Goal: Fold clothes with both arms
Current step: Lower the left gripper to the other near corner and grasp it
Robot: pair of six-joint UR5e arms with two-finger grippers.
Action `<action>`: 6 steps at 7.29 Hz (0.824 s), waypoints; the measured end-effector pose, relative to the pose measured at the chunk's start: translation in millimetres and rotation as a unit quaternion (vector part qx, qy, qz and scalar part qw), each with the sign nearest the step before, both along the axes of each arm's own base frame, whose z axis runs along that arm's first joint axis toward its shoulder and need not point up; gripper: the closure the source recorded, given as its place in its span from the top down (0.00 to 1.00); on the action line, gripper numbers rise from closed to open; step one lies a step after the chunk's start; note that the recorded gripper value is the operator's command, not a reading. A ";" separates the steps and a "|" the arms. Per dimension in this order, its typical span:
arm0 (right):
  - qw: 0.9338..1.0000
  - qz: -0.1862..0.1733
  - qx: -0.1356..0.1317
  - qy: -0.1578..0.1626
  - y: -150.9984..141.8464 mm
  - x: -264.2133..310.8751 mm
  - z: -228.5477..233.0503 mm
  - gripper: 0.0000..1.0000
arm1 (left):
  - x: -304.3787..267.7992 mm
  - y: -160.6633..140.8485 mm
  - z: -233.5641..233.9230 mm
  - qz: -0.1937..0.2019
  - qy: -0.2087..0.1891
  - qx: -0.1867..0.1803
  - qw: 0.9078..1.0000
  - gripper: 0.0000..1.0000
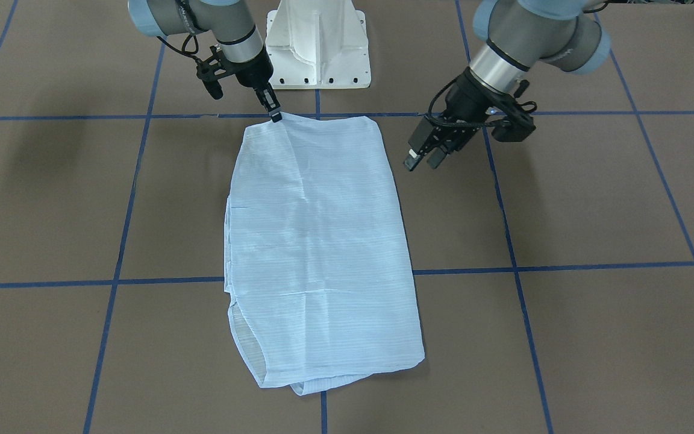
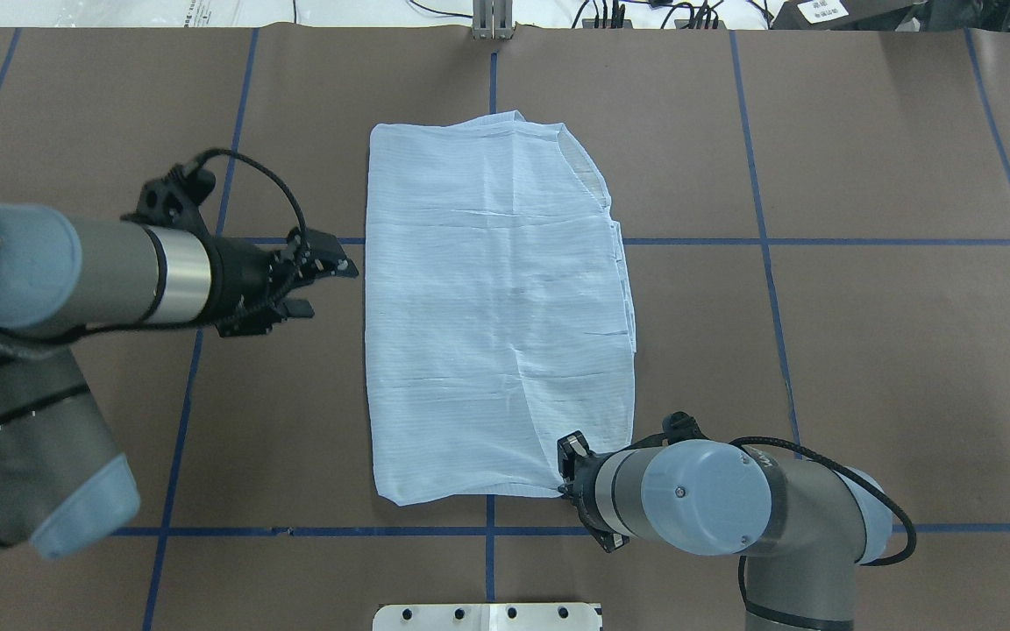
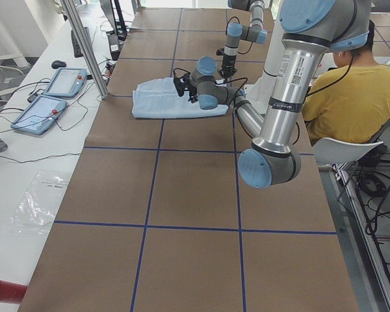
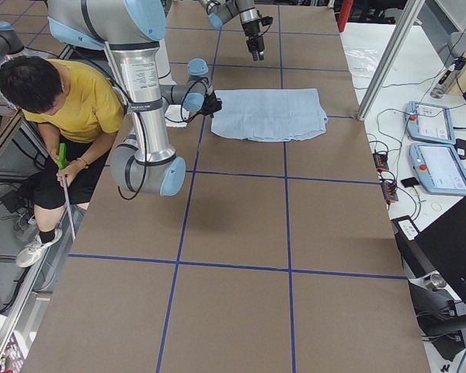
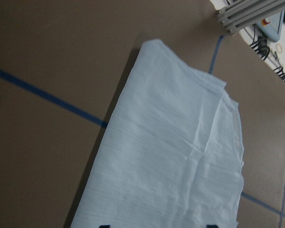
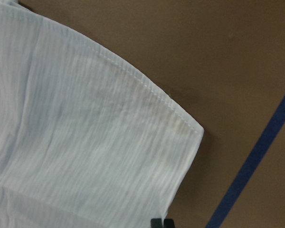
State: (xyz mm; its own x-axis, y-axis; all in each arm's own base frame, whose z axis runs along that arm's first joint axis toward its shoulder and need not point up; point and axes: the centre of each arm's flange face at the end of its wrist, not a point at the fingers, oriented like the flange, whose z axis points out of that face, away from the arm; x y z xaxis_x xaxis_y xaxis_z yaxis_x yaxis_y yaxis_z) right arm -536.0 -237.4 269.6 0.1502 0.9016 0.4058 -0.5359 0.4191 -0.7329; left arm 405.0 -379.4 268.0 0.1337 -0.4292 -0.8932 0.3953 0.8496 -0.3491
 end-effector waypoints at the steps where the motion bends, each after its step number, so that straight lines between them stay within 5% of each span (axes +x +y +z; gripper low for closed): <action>1: 1.000 -0.001 0.001 0.000 1.4 -0.2 -0.1 0.00 | 23.0 46.4 12.3 0.001 -0.012 -0.023 1.000 0.99; 4: 1.000 -0.003 0.002 -0.002 3.3 -1.0 -1.4 0.00 | 61.4 109.3 24.5 0.022 -0.031 -0.068 0.997 0.92; 6: 1.000 -0.003 0.002 -0.002 3.7 -1.2 -1.5 0.00 | 92.1 121.8 21.5 0.037 -0.039 -0.074 0.996 0.86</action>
State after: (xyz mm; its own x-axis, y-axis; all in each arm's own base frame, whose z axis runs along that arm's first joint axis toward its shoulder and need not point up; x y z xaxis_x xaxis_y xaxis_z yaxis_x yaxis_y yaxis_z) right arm -537.2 -233.7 268.1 0.1547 0.8987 0.4103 -0.5306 0.4259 -0.7328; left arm 497.1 -257.6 289.5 0.2359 -0.5412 -0.8071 0.3635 0.8194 -0.4432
